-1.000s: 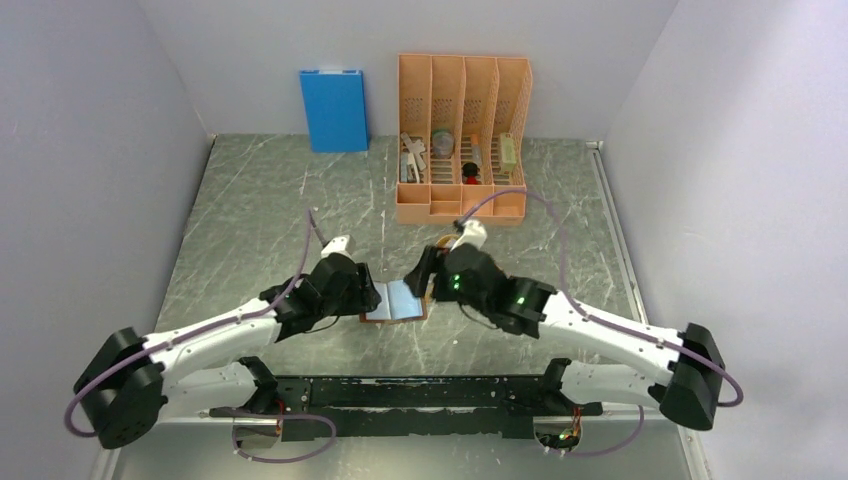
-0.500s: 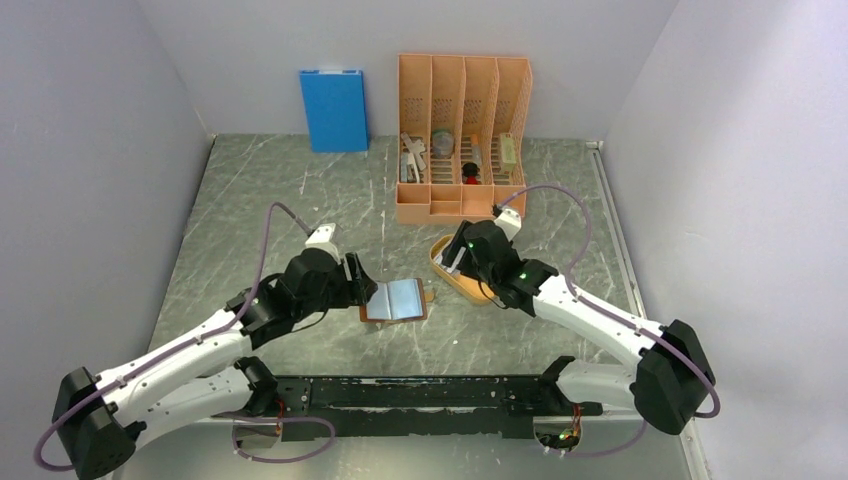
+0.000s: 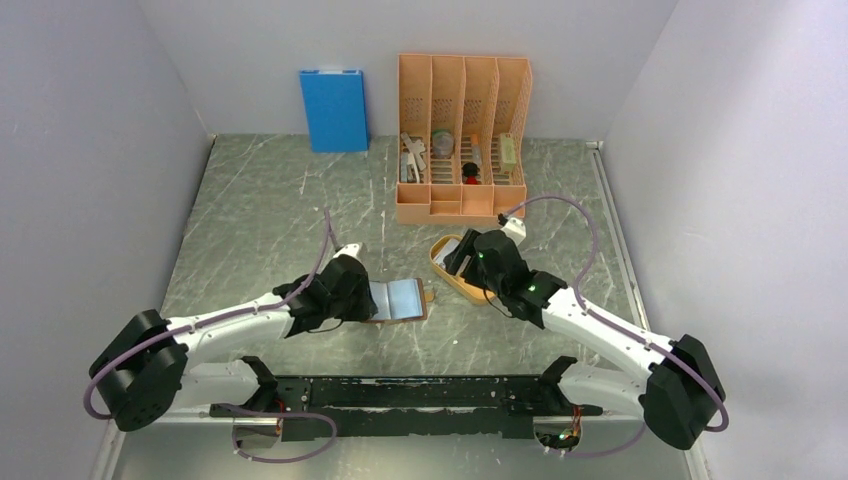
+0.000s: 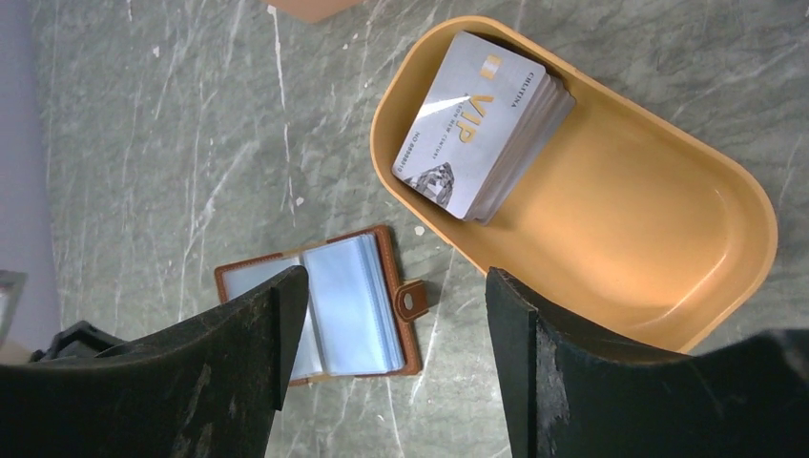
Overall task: Put the credit cards into the card holder
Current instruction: Open the card holder at the center of the board.
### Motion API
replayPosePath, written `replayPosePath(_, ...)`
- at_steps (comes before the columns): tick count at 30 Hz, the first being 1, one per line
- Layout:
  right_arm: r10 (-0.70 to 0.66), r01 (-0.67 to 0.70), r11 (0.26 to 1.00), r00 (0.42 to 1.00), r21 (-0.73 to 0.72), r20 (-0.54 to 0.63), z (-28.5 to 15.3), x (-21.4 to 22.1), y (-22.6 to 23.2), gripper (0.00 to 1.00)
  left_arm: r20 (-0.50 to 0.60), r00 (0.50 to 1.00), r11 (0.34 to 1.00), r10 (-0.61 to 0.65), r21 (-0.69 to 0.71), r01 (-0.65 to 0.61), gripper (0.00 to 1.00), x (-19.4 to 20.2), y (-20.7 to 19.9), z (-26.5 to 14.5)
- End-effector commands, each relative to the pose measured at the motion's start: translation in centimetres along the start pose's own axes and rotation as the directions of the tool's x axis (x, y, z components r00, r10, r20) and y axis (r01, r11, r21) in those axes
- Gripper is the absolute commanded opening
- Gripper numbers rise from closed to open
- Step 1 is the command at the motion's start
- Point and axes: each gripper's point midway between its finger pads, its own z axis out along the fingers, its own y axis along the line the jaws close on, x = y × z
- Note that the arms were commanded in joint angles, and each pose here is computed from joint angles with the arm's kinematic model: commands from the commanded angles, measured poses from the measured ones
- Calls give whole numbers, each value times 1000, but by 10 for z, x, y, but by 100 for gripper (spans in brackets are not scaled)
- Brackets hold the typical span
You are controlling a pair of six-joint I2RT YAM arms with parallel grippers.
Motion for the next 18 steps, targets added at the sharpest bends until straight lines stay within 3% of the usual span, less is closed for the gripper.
replayPosePath(1,26,-25,1000,1000,-10,5,-3,1,-4,72,22,999,997,-28,-78,29,25,7,23,7)
replayPosePath(11,-3,3,999,1000,-47,-12,1,6,2,73,3,1000,988,-26,-149,26,21,21,44,15)
replayPosePath(18,42,-42,999,999,32,-4,5,2,-10,72,28,999,995,-24,-101,27,27,8,30,6)
